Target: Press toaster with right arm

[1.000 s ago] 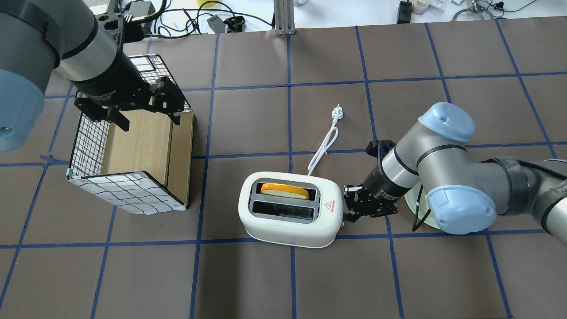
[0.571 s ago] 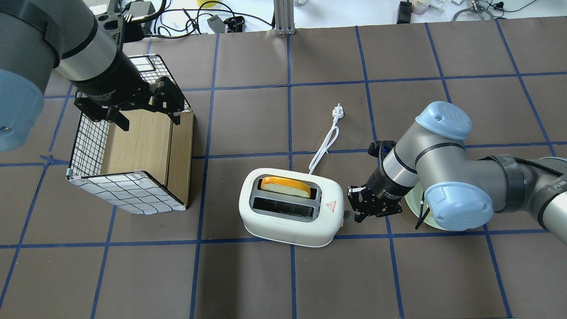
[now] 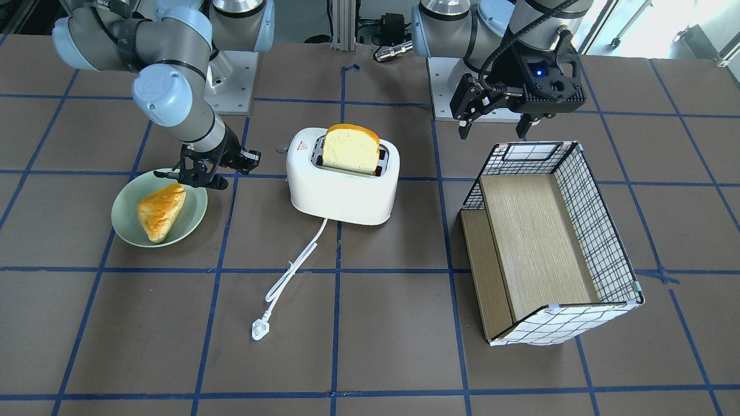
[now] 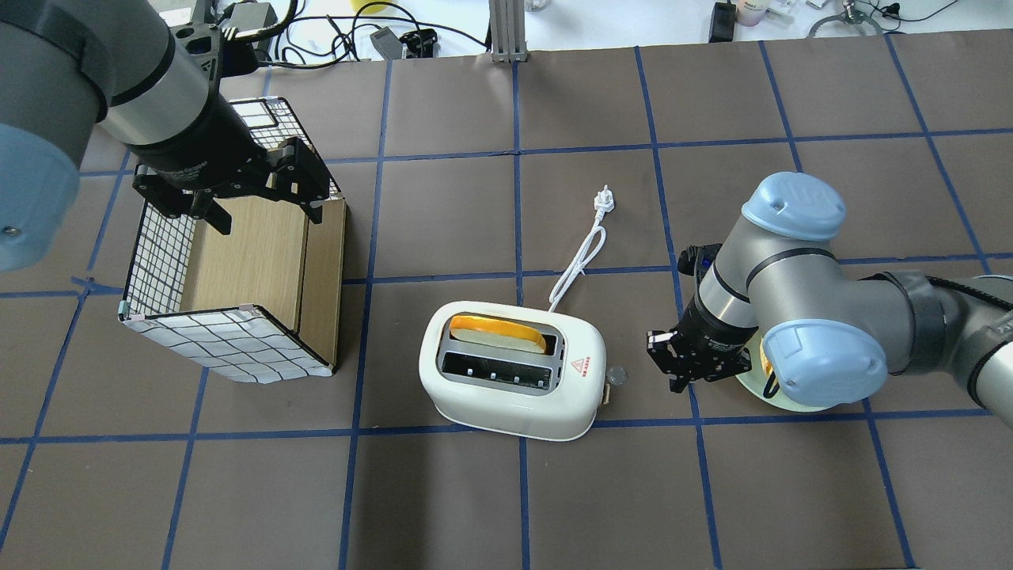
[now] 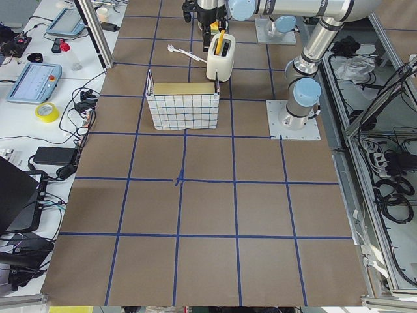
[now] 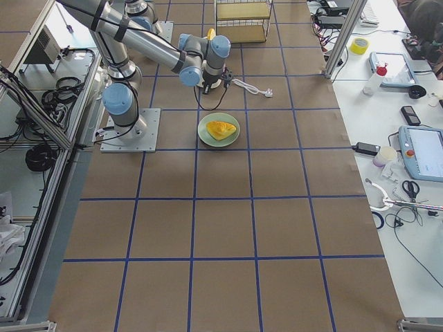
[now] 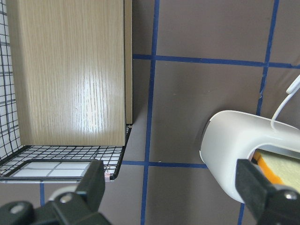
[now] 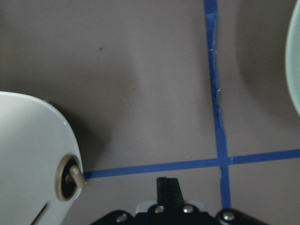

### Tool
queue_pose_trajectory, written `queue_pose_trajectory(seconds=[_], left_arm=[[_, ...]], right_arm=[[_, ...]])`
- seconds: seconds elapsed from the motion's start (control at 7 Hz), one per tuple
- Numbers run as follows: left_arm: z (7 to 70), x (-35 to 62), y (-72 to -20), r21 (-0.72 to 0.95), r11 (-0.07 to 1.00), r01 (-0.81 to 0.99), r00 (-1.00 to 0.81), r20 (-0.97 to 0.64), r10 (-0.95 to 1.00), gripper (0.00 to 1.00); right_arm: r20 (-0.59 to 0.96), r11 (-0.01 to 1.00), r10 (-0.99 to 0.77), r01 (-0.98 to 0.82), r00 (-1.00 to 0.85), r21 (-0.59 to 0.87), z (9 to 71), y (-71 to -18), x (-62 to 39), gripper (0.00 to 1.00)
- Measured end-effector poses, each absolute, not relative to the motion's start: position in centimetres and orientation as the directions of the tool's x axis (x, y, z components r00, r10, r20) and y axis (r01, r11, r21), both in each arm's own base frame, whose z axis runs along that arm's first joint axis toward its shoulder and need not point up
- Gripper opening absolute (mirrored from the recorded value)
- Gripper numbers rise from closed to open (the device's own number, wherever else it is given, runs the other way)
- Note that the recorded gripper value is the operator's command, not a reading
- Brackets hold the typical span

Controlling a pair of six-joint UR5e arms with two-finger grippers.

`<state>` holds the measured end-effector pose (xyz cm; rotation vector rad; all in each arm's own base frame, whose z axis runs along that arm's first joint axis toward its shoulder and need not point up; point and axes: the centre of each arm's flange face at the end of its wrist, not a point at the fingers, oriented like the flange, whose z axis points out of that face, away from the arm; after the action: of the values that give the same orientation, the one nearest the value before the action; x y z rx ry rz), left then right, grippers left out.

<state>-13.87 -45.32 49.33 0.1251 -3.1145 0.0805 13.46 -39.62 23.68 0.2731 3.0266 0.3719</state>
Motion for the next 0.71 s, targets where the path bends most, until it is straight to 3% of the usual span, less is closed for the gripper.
queue_pose_trajectory(seconds=[0.29, 0.43, 0.57, 0.71], left_arm=[[49.3, -13.9, -45.3, -0.051, 0.995, -0.081, -0.996, 0.026, -0.08, 1.0], [49.3, -13.9, -45.3, -0.051, 0.995, -0.081, -0.997, 0.026, -0.08, 1.0], [49.3, -13.9, -45.3, -0.051, 0.995, -0.081, -0.997, 0.026, -0.08, 1.0], [49.3, -13.9, -45.3, -0.051, 0.995, -0.081, -0.996, 0.026, -0.08, 1.0]], right_arm=[[0.027, 0.965, 0.162, 0.164, -0.986, 0.207, 26.3, -41.1, 12.4, 0.0], [0.032, 0.966, 0.158, 0.161, -0.987, 0.202, 28.8, -42.4, 12.4, 0.54], [0.026, 0.971, 0.151, 0.154, -0.988, 0.184, 32.1, -43.9, 12.6, 1.0], [0.017, 0.98, 0.139, 0.14, -0.99, 0.138, 35.6, -45.3, 12.7, 1.0]])
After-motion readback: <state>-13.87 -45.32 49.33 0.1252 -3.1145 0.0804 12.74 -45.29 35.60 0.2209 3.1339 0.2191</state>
